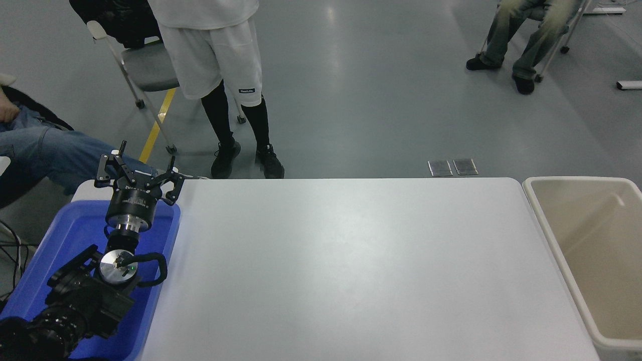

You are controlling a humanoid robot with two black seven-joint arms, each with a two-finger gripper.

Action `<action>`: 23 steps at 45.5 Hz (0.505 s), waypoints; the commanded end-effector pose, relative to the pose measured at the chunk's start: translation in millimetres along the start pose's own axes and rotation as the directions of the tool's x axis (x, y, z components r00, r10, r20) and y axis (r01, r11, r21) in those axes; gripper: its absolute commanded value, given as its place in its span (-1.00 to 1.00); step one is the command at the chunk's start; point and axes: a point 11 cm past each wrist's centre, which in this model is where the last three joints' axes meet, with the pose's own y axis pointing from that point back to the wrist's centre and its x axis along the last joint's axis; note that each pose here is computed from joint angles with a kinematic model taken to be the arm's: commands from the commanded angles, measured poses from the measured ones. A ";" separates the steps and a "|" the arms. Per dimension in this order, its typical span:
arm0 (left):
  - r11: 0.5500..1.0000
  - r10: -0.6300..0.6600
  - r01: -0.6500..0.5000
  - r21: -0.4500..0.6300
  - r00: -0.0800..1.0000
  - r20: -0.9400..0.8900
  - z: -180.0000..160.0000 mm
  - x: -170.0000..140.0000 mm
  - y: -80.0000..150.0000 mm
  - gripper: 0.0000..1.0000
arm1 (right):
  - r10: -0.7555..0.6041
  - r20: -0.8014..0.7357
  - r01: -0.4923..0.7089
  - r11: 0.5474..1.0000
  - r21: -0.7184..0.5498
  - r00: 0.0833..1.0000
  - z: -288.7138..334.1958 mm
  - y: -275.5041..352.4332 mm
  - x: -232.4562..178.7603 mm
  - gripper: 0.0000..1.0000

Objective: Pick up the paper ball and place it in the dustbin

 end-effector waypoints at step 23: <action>1.000 0.000 0.000 0.000 1.000 0.000 0.0 0.0 0.0 0.98 | 0.340 0.140 -0.325 0.938 -0.120 0.930 19.6 -123.6 -49.2 -1.00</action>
